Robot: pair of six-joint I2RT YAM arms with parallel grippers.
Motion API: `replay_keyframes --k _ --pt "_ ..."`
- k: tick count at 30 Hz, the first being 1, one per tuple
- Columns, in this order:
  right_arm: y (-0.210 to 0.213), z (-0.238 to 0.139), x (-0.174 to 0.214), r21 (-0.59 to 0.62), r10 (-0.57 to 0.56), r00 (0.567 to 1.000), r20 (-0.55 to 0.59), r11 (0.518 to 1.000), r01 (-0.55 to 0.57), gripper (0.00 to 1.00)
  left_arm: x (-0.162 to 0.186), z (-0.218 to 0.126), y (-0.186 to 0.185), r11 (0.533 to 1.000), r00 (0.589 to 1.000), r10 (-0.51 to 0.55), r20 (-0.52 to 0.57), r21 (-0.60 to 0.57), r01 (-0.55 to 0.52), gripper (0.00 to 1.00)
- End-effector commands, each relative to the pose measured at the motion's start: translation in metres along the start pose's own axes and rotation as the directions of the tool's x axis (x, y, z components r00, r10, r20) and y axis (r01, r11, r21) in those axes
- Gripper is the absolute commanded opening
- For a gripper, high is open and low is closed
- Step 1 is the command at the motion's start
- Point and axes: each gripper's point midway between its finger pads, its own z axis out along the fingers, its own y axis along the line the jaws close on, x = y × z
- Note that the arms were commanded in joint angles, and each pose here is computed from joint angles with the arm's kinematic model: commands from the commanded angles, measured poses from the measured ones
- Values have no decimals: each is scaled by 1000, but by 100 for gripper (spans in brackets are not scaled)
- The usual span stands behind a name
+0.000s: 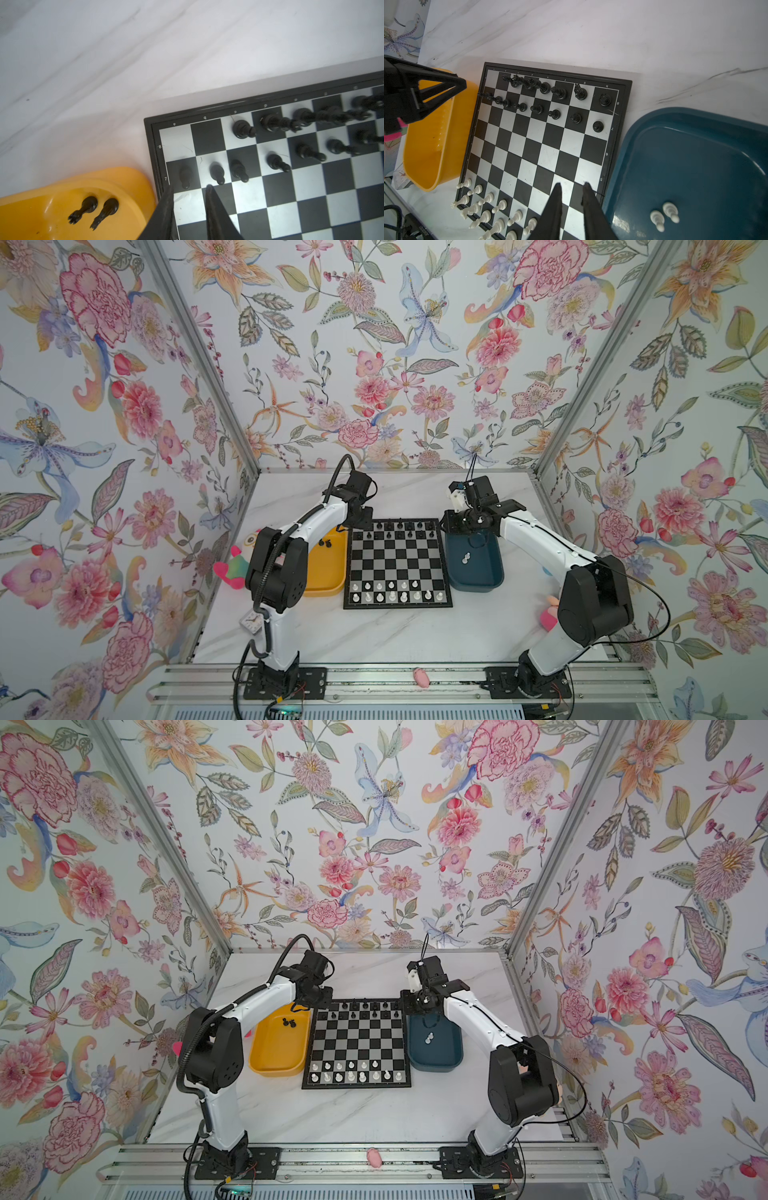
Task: Set up the chess pieces on the board
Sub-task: 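Raise the left arm high while the right gripper moves over the teal tray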
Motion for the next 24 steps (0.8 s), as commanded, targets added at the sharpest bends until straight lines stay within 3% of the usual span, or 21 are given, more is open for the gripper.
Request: replay_keyframes --k 1,6,11,17,24 --pt "-11 -17 1 57 8 1000 12 998 -8 21 -32 -45 -2 1000 990 4 144 14 -6 30" --pt "-25 -35 1 124 5 1000 21 992 -7 22 -53 -85 0 999 949 -8 314 36 -3 30" --pt "-43 -45 11 184 21 1000 -1 983 -21 23 -65 -117 2 998 882 -22 471 60 -7 31" --pt "-63 -40 34 231 60 996 -63 972 -44 24 -70 -158 11 995 762 -69 644 98 8 34" --pt "-80 -27 53 271 102 988 -119 960 -67 23 -64 -183 31 993 646 -115 755 112 47 44"
